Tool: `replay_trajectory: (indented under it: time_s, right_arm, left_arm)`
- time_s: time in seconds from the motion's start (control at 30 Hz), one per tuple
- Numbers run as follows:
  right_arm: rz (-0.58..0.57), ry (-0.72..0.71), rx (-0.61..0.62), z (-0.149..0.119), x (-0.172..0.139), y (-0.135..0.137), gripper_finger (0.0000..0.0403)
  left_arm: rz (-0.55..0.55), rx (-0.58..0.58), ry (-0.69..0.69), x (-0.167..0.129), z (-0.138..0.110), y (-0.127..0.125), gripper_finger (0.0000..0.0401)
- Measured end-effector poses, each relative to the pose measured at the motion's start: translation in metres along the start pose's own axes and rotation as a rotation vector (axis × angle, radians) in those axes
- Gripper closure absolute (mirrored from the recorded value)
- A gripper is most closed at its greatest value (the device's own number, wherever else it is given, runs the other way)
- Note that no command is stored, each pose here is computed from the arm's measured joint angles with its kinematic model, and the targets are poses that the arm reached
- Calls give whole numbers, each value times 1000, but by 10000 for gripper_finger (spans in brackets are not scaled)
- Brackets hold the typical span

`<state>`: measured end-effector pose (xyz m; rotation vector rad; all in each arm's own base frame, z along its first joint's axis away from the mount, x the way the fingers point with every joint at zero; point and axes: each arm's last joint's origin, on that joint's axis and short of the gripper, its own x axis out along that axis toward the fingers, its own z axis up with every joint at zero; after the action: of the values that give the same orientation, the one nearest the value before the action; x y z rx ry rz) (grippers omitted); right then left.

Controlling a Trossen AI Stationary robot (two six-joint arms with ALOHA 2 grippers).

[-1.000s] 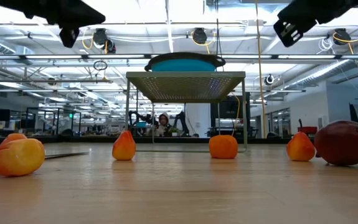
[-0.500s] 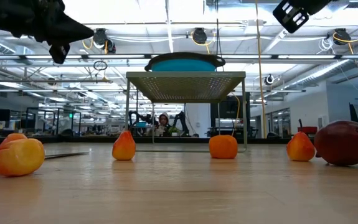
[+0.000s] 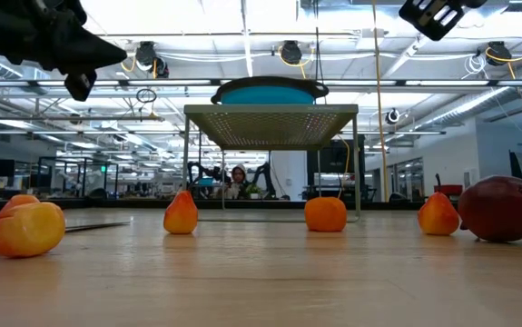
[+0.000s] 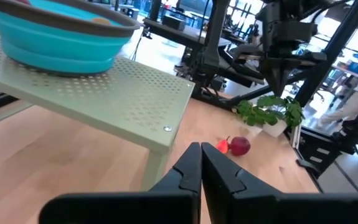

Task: Pick & Place Fruit
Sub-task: Put the pomegranate into the blue strainer bowl on the shelf

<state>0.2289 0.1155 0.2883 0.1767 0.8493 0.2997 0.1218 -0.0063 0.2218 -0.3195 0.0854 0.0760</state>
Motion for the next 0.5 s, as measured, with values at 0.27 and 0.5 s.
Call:
replay_trajectory:
  time_s: [0.27,0.5]
  right_arm:
    - [-59,101,30,5,13,15,403]
    - [-95,205,66,-3,27,20,403]
  left_arm:
    - [-22,21,17,-4,-2,-2,391]
    - [-62,29,23,-9,-3,-6,392]
